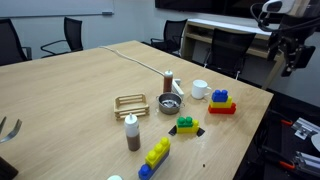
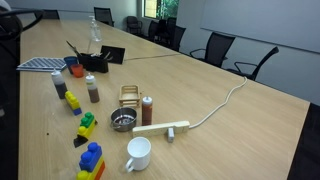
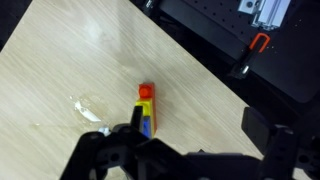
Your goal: Put the yellow and blue stack of blocks on top of the yellow and green stack of blocks
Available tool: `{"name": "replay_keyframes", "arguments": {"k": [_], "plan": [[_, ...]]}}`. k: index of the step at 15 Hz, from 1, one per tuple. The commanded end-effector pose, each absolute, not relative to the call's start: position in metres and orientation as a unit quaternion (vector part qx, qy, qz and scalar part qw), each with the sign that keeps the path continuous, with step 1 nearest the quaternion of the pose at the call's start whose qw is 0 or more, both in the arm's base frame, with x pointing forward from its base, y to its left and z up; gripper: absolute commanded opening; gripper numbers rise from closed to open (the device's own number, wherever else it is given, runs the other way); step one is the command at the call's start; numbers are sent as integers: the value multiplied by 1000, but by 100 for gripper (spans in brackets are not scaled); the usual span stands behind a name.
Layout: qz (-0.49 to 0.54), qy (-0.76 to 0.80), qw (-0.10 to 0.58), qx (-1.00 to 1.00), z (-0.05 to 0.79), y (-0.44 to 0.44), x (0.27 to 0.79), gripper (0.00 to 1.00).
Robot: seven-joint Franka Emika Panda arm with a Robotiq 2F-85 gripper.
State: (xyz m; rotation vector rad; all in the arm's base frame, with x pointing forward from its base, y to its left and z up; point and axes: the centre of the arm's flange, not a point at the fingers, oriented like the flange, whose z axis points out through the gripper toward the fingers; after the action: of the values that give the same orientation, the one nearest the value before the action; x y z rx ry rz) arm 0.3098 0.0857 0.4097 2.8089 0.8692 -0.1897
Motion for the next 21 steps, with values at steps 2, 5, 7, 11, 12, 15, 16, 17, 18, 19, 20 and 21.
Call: {"name": "replay_keyframes", "arguments": {"k": [2, 5, 7, 11, 12, 15, 16, 17, 18, 19, 20, 21], "plan": [[-66, 295, 98, 948, 407, 87, 312, 100], [-64, 295, 97, 948, 408, 87, 312, 100], [-64, 295, 97, 948, 408, 87, 312, 100], [-36, 349, 73, 934, 398, 128, 330, 100], [-20, 384, 60, 921, 391, 149, 333, 100], [15, 457, 40, 888, 369, 207, 342, 100], [26, 476, 34, 879, 365, 224, 345, 100], [38, 491, 30, 870, 360, 238, 348, 100], [48, 503, 29, 862, 361, 249, 351, 100], [53, 512, 33, 857, 362, 253, 354, 100], [49, 491, 38, 869, 361, 245, 339, 100], [50, 498, 36, 865, 360, 250, 344, 100]]}}
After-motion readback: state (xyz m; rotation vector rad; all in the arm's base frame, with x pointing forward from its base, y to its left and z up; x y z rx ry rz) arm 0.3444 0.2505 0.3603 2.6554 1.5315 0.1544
